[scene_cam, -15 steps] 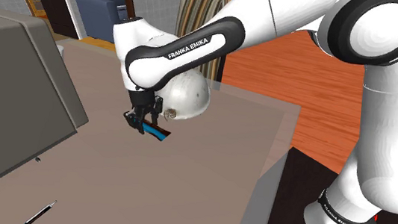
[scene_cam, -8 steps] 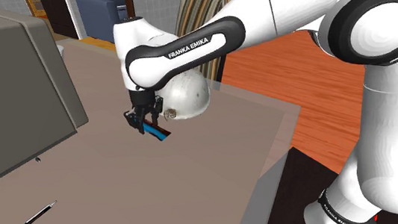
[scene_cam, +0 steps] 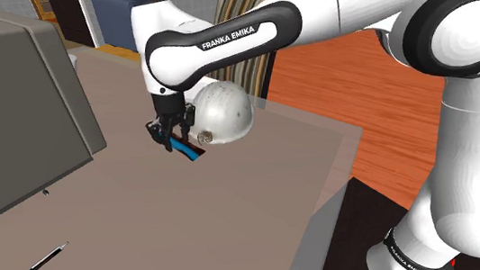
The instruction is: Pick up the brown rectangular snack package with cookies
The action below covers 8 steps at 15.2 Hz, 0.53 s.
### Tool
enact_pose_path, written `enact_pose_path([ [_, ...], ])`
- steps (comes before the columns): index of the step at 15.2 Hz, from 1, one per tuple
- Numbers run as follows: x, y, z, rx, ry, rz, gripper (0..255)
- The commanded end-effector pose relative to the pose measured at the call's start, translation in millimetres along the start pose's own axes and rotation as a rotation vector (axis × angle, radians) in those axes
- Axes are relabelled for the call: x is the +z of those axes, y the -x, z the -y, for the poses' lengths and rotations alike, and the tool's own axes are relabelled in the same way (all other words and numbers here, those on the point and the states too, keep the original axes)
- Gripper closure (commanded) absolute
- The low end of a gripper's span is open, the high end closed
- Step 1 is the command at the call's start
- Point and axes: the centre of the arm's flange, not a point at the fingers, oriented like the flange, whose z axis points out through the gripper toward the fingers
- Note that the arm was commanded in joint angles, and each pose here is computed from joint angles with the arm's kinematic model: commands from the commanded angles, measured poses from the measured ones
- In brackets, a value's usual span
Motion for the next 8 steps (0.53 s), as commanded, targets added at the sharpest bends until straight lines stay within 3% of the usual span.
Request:
enact_pose_path([
  [1, -11, 0, -1, 0.0, 0.0, 0.0, 255],
  [8, -38, 0, -1, 0.0, 0.0, 0.0, 255],
])
